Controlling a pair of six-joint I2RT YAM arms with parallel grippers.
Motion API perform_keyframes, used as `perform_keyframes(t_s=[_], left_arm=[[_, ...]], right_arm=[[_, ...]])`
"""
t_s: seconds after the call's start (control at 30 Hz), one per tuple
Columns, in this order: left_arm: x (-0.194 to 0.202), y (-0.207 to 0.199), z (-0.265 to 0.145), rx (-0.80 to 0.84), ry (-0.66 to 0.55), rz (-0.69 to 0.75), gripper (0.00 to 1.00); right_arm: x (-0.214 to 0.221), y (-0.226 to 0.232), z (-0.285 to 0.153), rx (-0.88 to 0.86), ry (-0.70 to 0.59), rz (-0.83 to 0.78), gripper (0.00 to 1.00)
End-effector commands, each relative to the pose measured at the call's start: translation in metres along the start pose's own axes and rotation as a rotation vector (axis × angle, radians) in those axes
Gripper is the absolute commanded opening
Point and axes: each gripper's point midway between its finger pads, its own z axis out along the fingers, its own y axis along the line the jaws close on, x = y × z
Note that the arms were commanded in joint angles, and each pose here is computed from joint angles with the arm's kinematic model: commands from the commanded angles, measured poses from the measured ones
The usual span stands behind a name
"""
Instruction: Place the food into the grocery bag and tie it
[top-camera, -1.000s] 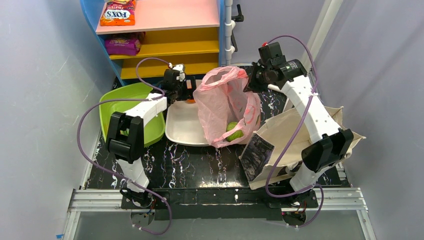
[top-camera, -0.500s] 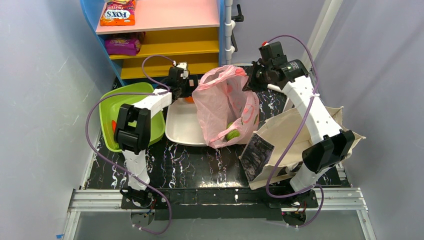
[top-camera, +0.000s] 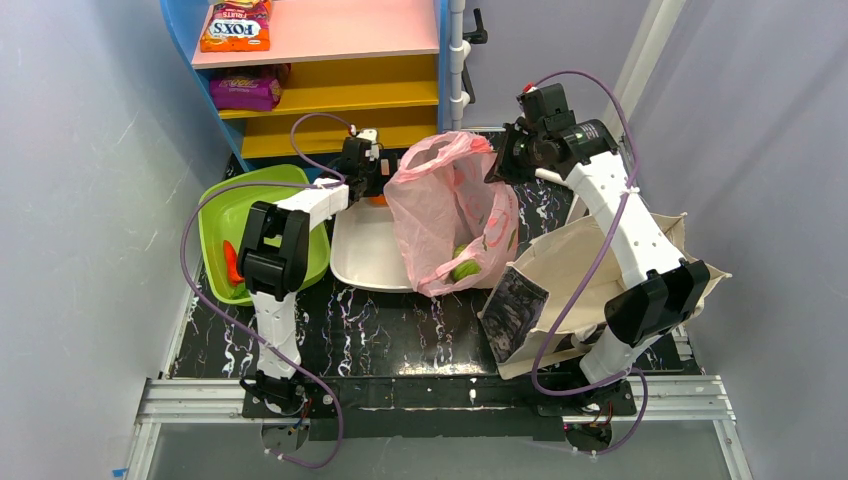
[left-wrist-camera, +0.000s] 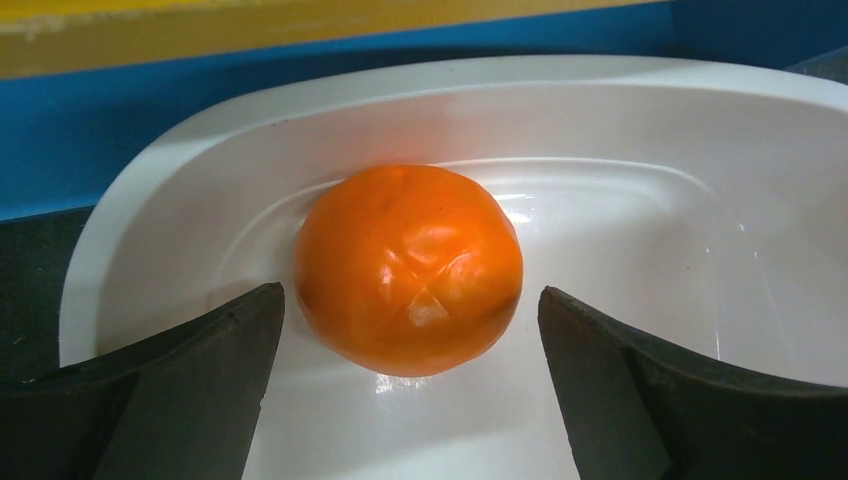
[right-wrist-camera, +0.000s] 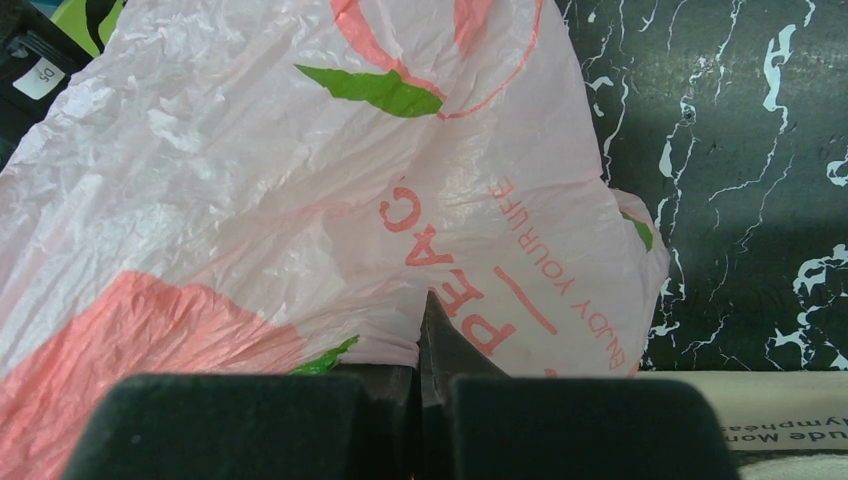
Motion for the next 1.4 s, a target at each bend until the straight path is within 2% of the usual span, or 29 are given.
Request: perform_keyframes(t_s=[0.0, 0.33, 0.4, 0.57, 0.73, 0.87, 1.07, 1.37], left_arm=[[-0.017, 0.004, -0.001, -0.025, -0.05, 0.012, 0.98], [-0.005, 0.004, 0.012, -0.053, -0.011, 0.006, 0.97], [-0.005, 0.002, 0.014, -0.041, -0.01, 0.001, 0.89], [-0.004, -0.006, 0.008, -0.004, 0.011, -0.006, 0.61], [-0.012, -0.01, -0.012, 0.014, -0.001, -0.015, 0.44], [-0.015, -0.018, -0.032, 0.051, 0.014, -0.022, 0.2], [-0.019, -0.026, -0.066, 0.095, 0.0, -0.045, 0.0], [-0.024, -0.029, -0.119, 0.122, -0.066, -0.095, 0.0]], right_arm=[[-0.009, 0.003, -0.015, -0.034, -0.05, -0.002, 0.01], [-0.007, 0.002, -0.017, -0.032, -0.047, 0.0, 0.01], [-0.007, 0.002, -0.017, -0.033, -0.046, 0.0, 0.01], [-0.006, 0.002, -0.016, -0.035, -0.044, 0.001, 0.01], [-0.005, 0.003, -0.016, -0.043, -0.042, 0.006, 0.01], [-0.006, 0.003, -0.017, -0.044, -0.049, 0.009, 0.01], [-0.007, 0.006, -0.018, -0.055, -0.051, 0.015, 0.01], [-0.002, 0.01, -0.019, -0.085, -0.032, 0.02, 0.01]])
